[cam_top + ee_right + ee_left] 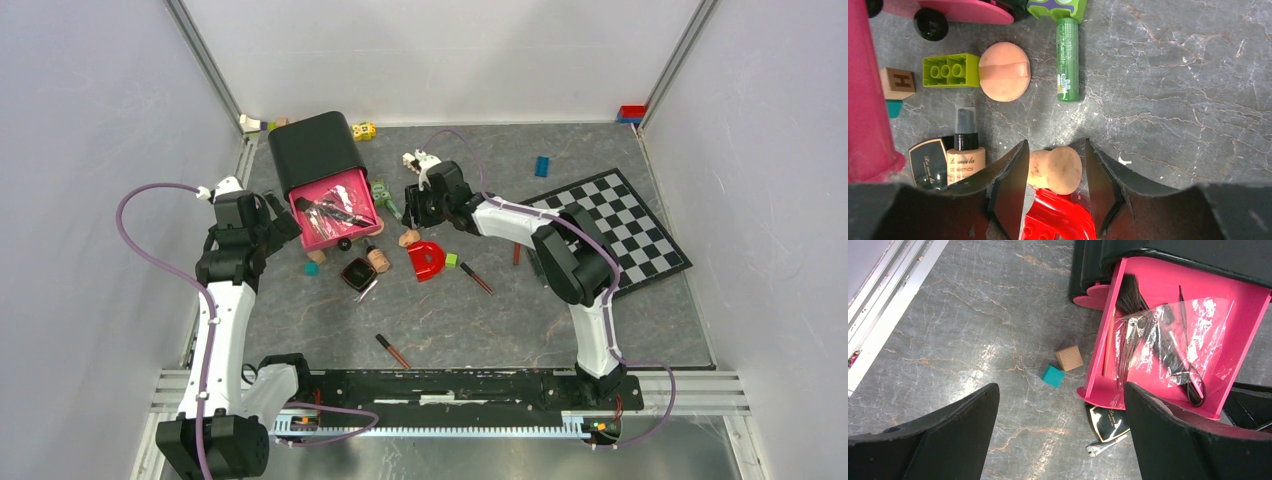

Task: Organize the makeup
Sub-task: Pick up the makeup tool from the center of the board.

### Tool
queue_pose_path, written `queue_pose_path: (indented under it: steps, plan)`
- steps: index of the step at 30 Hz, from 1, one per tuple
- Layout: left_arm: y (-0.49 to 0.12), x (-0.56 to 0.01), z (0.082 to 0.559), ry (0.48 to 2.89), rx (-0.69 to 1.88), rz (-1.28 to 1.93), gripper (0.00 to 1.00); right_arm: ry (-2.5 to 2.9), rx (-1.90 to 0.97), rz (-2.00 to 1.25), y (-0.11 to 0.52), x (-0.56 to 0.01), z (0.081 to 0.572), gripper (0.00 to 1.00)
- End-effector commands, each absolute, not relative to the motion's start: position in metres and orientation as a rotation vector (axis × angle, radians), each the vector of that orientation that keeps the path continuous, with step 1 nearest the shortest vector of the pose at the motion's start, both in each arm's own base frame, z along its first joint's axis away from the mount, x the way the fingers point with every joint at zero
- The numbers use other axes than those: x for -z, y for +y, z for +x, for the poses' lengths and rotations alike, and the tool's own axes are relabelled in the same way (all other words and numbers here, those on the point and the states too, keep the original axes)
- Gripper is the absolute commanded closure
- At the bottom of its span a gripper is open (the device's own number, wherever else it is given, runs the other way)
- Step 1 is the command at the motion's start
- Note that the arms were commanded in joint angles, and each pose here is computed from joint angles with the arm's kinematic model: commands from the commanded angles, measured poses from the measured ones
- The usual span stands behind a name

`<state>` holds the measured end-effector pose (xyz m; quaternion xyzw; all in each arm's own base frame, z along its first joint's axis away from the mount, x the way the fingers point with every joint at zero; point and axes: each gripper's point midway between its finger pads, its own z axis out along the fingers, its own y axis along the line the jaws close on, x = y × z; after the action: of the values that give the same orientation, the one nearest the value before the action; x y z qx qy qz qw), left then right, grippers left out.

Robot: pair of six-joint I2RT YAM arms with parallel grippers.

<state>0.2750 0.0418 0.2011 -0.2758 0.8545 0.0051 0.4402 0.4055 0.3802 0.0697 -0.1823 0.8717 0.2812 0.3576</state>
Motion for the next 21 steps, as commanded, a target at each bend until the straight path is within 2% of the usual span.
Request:
queue_pose_path:
  steps: [1,9,15,18,21]
  plan:
    - [0.040,-0.207,0.282,2.094,0.011,-0.681,0.00,2.231,-0.735,-0.492,0.389,-0.071,0.413,0.49]
    - [0.041,-0.208,0.282,2.091,0.009,-0.682,0.00,2.298,-0.673,-0.514,0.381,-0.052,0.408,0.53]
    - [0.041,-0.208,0.281,2.091,0.007,-0.683,0.00,2.285,-0.703,-0.513,0.382,-0.059,0.404,0.69]
    - [0.041,-0.208,0.281,2.091,0.006,-0.683,0.00,2.249,-0.750,-0.500,0.386,-0.072,0.403,0.81]
    - [0.041,-0.208,0.281,2.090,0.007,-0.681,0.00,2.217,-0.758,-0.483,0.386,-0.089,0.405,0.85]
